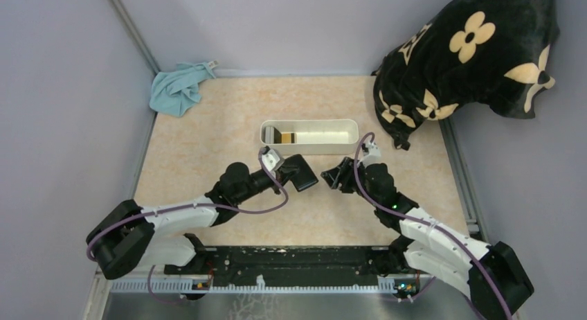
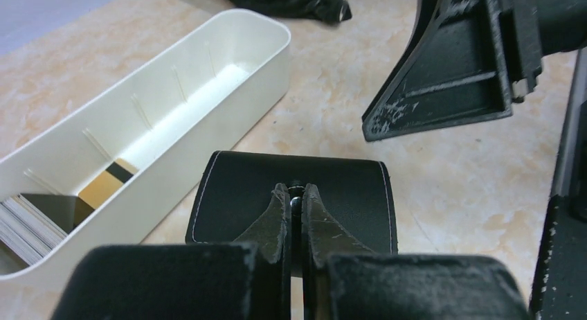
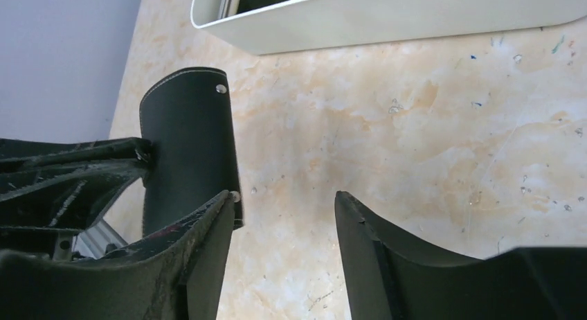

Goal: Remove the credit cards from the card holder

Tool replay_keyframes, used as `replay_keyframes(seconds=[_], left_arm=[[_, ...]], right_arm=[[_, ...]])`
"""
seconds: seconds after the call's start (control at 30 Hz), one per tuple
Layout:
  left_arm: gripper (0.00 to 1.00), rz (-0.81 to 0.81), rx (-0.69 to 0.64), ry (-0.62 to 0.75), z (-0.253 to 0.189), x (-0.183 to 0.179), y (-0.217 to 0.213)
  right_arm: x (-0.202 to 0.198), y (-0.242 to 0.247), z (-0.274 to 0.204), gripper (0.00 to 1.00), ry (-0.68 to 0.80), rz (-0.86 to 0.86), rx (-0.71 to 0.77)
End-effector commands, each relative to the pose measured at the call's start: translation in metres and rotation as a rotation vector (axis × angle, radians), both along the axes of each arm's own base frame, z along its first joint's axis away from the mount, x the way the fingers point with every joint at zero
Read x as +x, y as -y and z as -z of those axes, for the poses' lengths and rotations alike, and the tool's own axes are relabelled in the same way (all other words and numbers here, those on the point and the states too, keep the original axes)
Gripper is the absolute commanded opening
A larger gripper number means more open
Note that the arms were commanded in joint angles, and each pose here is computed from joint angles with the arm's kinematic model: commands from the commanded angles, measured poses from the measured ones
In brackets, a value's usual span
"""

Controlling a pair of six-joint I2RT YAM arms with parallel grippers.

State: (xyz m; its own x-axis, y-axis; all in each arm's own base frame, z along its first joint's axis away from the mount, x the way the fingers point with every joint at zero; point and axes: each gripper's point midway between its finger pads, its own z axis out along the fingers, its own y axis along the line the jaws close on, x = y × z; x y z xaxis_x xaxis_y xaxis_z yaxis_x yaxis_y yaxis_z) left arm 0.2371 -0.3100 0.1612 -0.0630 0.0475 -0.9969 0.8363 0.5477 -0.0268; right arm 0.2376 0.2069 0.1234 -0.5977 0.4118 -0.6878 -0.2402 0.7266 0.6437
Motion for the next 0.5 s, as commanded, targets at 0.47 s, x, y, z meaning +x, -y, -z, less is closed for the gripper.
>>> replay_keyframes(seconds=[0.47], left_arm=[[0.0, 0.069, -0.164, 0.081, -0.054, -0.014, 0.002]], right_arm=[[-0.009, -0.041, -0.068, 0.6, 0.082, -0.196, 0.378]])
